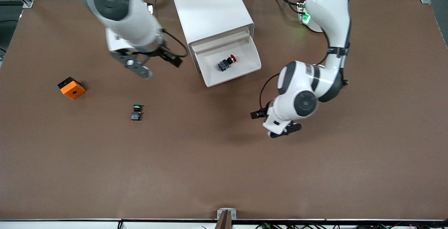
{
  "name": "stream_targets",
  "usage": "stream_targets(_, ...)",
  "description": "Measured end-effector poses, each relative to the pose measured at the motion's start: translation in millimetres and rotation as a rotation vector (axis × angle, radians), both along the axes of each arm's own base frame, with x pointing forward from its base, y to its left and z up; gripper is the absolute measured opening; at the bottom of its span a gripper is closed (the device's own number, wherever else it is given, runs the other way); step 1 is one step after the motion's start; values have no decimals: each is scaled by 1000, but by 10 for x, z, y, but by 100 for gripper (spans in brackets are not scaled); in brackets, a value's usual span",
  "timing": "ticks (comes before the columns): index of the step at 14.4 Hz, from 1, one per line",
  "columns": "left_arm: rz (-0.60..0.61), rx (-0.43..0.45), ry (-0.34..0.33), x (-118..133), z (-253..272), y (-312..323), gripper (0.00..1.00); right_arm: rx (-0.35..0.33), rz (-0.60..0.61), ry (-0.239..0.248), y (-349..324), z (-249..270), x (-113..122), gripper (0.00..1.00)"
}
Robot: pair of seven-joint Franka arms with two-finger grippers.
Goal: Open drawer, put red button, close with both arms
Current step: 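Push the drawer shut with the left gripper while the right gripper withdraws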
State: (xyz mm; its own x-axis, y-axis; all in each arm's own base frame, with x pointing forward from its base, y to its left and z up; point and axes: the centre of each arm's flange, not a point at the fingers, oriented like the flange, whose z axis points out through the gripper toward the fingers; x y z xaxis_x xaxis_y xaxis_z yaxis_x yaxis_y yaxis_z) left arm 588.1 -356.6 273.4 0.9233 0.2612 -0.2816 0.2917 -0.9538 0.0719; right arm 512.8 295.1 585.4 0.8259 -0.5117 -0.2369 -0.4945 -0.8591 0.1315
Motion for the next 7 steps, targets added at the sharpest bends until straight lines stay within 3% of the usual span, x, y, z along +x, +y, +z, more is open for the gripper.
stream_targets(4,-41,25,58,-553,-255,-616,100,101,188,-27,-1043,253,22,100)
stream_targets(7,-24,33,124,-1021,-369,-1097,100,149,320,-86,-1803,243,-1,100)
